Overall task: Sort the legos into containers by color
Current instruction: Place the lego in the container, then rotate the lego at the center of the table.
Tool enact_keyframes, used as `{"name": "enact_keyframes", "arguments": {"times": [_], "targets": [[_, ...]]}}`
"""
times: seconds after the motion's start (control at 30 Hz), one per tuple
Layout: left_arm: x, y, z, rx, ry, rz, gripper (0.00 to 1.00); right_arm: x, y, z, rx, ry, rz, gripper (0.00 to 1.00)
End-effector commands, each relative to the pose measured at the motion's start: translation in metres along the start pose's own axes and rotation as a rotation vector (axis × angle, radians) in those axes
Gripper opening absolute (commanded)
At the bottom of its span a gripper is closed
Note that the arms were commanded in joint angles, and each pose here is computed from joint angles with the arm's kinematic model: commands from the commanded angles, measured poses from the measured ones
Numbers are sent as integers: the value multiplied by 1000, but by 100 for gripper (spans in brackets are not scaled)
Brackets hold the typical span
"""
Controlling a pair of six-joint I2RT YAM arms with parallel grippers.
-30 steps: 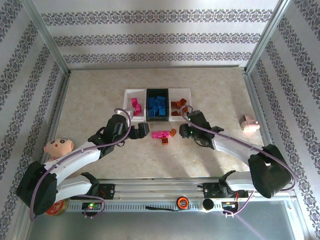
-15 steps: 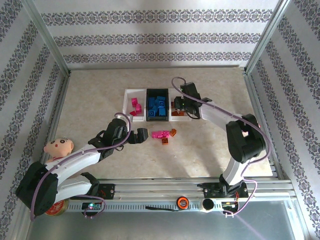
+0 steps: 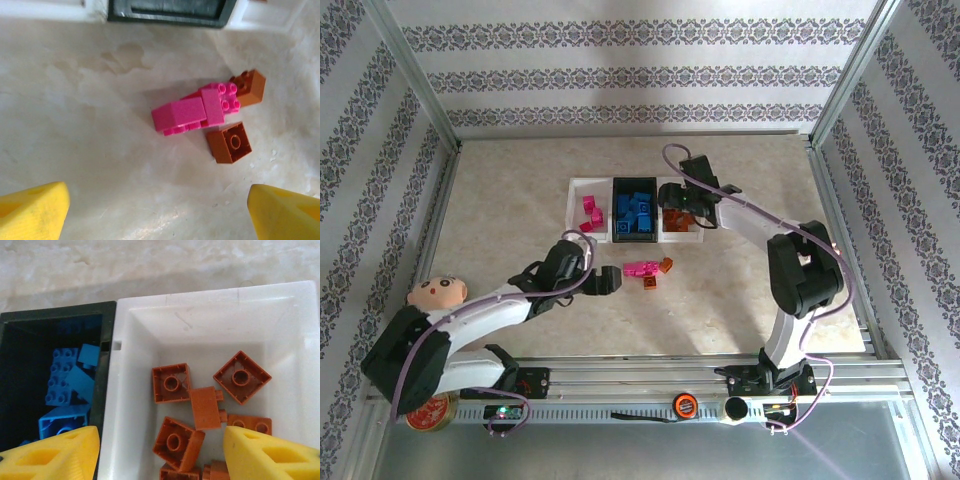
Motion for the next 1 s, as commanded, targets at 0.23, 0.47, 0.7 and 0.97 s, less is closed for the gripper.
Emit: {"name": "enact_keyframes", "arguments": {"times": [0.23, 0.47, 0.7, 0.97], "targets": [[10, 45, -34, 36, 215, 79, 79, -40, -55, 0, 70, -7, -25, 69], [21, 73, -18, 63, 157, 92, 71, -61, -74, -10, 79, -4, -30, 69], [10, 75, 5, 119, 113, 117, 61, -67, -80, -17, 67, -6, -39, 69], [-8, 42, 47, 198, 36, 112, 55, -72, -80, -21, 66, 0, -36, 70]]}}
Point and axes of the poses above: each hand's point on the last joint's axis, 136 mm out from that joint toward the fingers, its own y axis out along the fingers, its own z axis along the line the jaws close on, x = y × z, the point moved 2 cm from there along -y, back along the fingers, and after that the axes turned 5 degrees about y, right-handed, at the moved point
